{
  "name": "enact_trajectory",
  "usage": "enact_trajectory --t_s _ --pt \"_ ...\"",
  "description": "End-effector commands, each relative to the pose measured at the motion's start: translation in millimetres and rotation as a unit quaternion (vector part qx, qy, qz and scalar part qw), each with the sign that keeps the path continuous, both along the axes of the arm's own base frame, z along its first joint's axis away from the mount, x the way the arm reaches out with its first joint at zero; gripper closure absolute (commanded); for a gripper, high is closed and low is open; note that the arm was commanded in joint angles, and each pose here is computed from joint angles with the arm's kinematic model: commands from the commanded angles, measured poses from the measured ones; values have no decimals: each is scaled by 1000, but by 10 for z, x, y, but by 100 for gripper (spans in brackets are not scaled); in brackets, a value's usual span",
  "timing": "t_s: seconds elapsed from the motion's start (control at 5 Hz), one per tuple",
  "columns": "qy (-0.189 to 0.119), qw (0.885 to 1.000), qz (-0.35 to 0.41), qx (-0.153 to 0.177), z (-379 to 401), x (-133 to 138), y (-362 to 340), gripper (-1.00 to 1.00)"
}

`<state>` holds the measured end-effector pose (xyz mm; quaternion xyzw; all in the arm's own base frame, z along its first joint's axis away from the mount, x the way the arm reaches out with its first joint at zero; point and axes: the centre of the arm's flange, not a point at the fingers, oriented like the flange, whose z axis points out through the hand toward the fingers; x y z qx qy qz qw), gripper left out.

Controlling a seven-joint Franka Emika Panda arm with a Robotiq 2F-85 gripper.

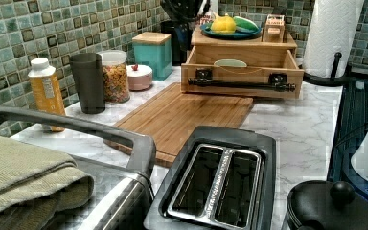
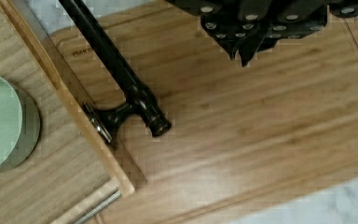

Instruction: Close the drawer.

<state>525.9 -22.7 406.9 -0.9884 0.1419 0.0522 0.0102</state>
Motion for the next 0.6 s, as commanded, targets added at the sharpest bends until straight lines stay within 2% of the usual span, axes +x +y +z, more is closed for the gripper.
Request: enact_trajectory --t_s 0.2,0.4,0.6 --pt "-18 985 174 -8 -98 -651 435 100" --pt "-38 972 232 -25 -326 -822 394 100" --pt "-22 965 259 -35 -472 -844 339 100"
